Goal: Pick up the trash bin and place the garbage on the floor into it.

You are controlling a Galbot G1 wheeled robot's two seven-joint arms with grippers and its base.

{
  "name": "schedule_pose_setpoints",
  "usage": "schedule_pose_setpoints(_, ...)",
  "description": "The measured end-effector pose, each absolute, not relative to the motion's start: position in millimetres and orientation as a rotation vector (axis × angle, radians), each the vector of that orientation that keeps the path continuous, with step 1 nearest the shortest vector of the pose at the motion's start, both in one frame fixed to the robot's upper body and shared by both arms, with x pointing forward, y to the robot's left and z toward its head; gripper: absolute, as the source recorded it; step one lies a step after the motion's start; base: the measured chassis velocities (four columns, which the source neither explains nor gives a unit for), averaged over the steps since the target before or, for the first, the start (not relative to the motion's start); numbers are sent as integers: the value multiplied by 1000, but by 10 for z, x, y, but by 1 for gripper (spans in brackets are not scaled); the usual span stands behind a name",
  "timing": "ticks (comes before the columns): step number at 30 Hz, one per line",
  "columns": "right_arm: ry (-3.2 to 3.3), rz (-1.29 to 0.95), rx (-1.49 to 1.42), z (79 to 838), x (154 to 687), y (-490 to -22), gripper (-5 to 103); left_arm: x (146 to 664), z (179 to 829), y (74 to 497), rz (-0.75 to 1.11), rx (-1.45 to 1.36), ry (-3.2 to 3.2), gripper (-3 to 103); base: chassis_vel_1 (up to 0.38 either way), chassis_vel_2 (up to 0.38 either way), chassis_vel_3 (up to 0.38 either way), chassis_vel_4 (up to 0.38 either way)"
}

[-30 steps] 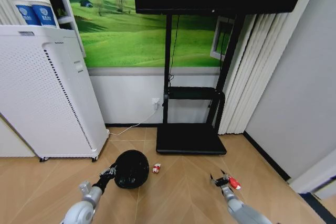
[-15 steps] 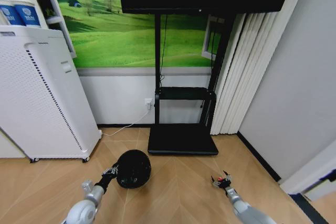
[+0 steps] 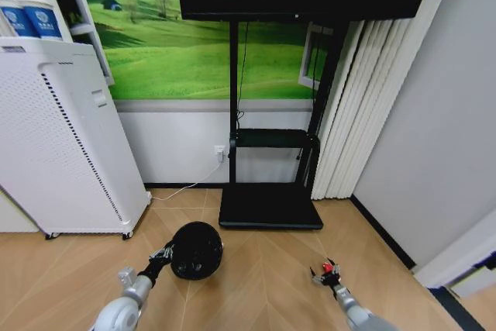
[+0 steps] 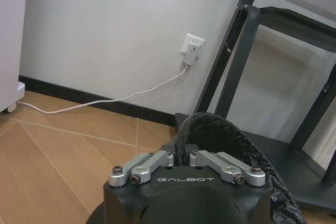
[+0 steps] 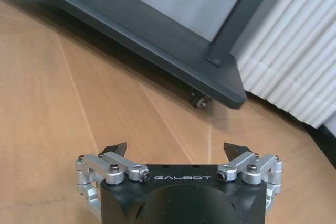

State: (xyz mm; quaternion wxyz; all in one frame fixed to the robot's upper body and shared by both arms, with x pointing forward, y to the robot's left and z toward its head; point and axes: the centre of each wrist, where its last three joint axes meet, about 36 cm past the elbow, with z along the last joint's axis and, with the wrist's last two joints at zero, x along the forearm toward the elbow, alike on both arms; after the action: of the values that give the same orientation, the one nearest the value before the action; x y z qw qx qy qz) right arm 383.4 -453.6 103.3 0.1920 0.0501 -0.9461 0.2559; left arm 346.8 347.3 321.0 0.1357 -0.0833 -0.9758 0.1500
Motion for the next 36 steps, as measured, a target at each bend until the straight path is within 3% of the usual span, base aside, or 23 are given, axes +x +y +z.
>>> schedule_pose_setpoints(32, -2522, 702, -25, 936, 3868, -4459, 103, 3497, 3204, 3574, 441, -241, -2833, 7, 0, 0, 0, 0)
schedule_pose_setpoints(35, -2502, 708, -37, 932, 3851, -4476, 99, 3512, 3203, 3574, 444, -241, -2833, 7, 0, 0, 0, 0)
schedule_pose_setpoints(36, -2492, 709, -47, 929, 3843, -4478, 91, 3518, 3205, 3571, 444, -243, -2834, 7, 0, 0, 0, 0)
